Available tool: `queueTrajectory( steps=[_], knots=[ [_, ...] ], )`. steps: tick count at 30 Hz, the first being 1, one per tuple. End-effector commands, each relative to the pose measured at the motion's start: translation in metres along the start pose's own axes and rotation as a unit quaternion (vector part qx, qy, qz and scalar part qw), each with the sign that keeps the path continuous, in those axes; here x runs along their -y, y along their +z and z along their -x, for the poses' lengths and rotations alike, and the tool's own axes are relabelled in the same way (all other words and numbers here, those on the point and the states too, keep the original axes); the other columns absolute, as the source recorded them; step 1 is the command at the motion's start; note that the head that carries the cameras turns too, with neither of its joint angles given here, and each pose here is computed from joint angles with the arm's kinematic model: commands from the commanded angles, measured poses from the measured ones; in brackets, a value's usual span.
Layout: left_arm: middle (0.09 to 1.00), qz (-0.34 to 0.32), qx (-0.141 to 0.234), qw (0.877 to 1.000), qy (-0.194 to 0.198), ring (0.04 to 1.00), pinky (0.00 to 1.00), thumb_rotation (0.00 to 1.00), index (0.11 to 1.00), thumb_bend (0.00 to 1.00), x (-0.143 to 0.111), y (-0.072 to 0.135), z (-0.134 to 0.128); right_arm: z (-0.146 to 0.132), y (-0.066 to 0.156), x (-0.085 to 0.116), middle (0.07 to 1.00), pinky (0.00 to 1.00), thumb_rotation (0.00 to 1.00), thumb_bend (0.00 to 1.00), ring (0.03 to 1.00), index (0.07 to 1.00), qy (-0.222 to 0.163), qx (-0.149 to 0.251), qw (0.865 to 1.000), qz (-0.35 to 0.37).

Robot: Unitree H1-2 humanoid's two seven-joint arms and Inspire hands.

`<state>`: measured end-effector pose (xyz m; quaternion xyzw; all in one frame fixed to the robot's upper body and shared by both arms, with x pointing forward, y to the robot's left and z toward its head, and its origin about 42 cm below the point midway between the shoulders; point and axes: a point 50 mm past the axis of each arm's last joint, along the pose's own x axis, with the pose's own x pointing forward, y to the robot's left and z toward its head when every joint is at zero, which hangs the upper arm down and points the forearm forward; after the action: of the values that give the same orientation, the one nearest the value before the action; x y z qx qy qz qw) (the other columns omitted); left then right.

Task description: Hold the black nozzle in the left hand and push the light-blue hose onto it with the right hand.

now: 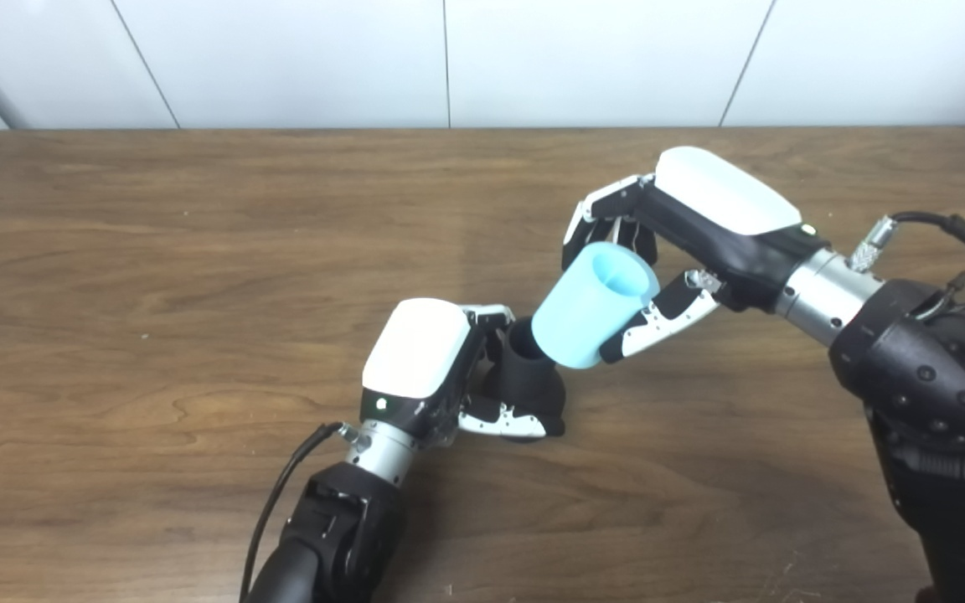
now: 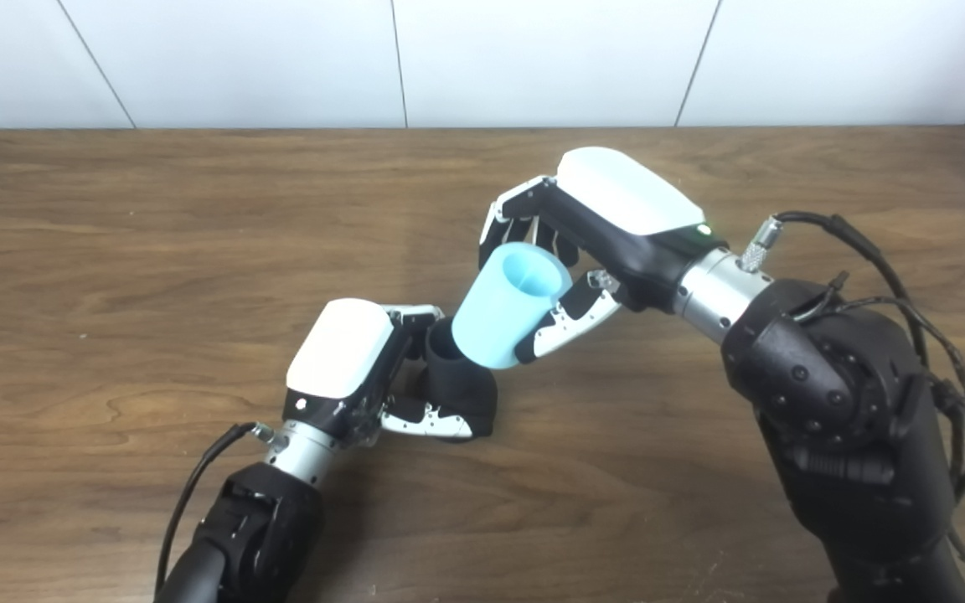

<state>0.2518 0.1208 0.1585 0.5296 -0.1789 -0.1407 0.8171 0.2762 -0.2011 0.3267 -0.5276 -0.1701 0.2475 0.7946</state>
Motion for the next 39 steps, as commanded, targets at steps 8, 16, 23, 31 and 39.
queueTrajectory(
  steps=[8,16,23,31,39],
  knots=[
    [0.426,-0.003,0.004,1.0,-0.001,0.452,0.41,0.0,0.5,0.52,-0.002,-0.001,-0.001,-0.002,0.011,0.001,0.502,0.31,0.0,0.5,0.392,0.511,-0.052,0.036,0.998,0.005],
    [0.409,-0.004,0.006,1.0,-0.003,0.436,0.39,0.0,0.497,0.52,-0.002,0.001,-0.002,-0.004,0.015,-0.002,0.511,0.3,0.0,0.49,0.398,0.516,-0.052,0.037,0.998,-0.011],
    [0.413,-0.002,0.004,1.0,-0.006,0.441,0.4,0.0,0.497,0.52,0.0,0.002,-0.003,-0.006,0.016,-0.004,0.506,0.31,0.0,0.49,0.392,0.518,-0.056,0.043,0.997,-0.015],
    [0.418,-0.003,0.006,1.0,-0.008,0.453,0.41,0.0,0.497,0.52,0.0,0.003,-0.003,-0.008,0.019,-0.008,0.506,0.31,0.0,0.5,0.395,0.511,-0.048,0.037,0.998,-0.012],
    [0.421,-0.004,0.007,1.0,-0.008,0.453,0.41,0.0,0.498,0.52,0.001,0.005,-0.003,-0.013,0.026,-0.01,0.494,0.3,0.0,0.49,0.385,0.539,-0.014,0.056,0.998,0.006]
  ],
)
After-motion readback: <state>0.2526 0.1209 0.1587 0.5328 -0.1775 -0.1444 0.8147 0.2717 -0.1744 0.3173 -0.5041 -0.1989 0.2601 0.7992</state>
